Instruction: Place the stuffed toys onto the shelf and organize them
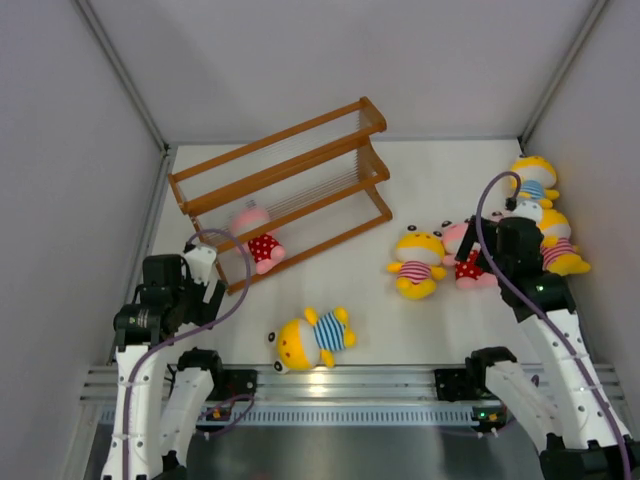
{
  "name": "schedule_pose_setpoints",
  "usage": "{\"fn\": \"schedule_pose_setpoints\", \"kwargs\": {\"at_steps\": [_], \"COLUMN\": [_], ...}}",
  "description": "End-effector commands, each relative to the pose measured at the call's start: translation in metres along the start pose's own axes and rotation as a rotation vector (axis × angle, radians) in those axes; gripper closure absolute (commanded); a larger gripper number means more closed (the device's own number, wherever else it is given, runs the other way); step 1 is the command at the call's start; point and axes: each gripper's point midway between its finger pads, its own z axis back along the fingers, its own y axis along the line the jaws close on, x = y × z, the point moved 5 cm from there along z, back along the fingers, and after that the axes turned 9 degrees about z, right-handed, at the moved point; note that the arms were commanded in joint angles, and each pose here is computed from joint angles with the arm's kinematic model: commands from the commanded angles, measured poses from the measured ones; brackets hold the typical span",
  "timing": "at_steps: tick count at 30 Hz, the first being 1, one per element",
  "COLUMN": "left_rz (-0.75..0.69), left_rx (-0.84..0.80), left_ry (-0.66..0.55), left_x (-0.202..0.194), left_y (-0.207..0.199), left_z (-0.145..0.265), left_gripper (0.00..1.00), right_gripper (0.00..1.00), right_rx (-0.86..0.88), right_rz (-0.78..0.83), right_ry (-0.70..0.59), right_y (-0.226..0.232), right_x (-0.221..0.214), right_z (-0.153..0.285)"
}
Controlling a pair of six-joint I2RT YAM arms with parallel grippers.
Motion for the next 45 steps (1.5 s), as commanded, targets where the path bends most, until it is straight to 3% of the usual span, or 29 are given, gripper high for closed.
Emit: {"fn": "schedule_pose_setpoints", "kwargs": {"at_steps": [1,2,6,8,13,18,23,29,32,33,35,36,37,38,42,45], "left_rz": [0.025,0.024,0.011,0.010,0.007,0.030,0.033,0.026,0.023,0.024,0.020,0.016,0.016,0.013,0.010,0.010], "left_rx": [0.010,0.004,-0.015,-0.020,-0.056,-0.092,-0.072,-0.077,-0.069,-0.066,-0.055,-0.052,-0.053,-0.054,-0.069,-0.072], "left_ry": [-0.066,-0.065,-0.057,-0.053,-0.066,-0.101,-0.098,-0.089,-0.090,-0.089,-0.085,-0.086,-0.087,-0.085,-0.088,-0.088], "left_x": [0.014,0.014,0.014,0.014,0.019,0.028,0.027,0.025,0.025,0.025,0.025,0.025,0.025,0.025,0.026,0.026], "left_y": [0.002,0.002,0.000,0.000,-0.003,-0.006,-0.003,-0.004,-0.003,-0.002,-0.001,0.000,0.000,0.000,-0.002,-0.002], "left_z": [0.003,0.003,0.001,0.000,0.001,0.008,0.009,0.007,0.007,0.007,0.007,0.007,0.007,0.007,0.006,0.006], "left_gripper": [0.02,0.02,0.02,0.02,0.02,0.02,0.02,0.02,0.02,0.02,0.02,0.02,0.02,0.02,0.02,0.02], "right_gripper": [0.01,0.02,0.11,0.15,0.17,0.13,0.11,0.14,0.39,0.58,0.76,0.90,0.96,1.00,1.00,1.00], "right_rx": [0.326,0.510,0.850,0.984,1.156,1.329,1.371,1.467,1.485,1.499,1.502,1.489,1.481,1.480,1.373,1.330], "right_rz": [0.063,0.080,0.061,0.066,0.330,0.494,0.560,0.504,0.499,0.502,0.515,0.523,0.544,0.546,0.578,0.493], "right_ry": [-0.136,-0.153,-0.249,-0.201,-0.129,0.072,0.182,0.180,0.236,0.250,0.257,0.253,0.229,0.180,0.116,0.000], "right_y": [0.035,0.055,0.093,0.112,0.163,0.224,0.251,0.281,0.283,0.282,0.277,0.274,0.271,0.269,0.249,0.241], "right_x": [0.021,0.017,0.023,0.008,-0.030,-0.082,-0.117,-0.131,-0.142,-0.143,-0.143,-0.142,-0.139,-0.126,-0.093,-0.038], "right_z": [0.015,0.025,0.045,0.048,0.071,0.065,0.051,0.049,0.047,0.049,0.053,0.054,0.055,0.062,0.074,0.094]}}
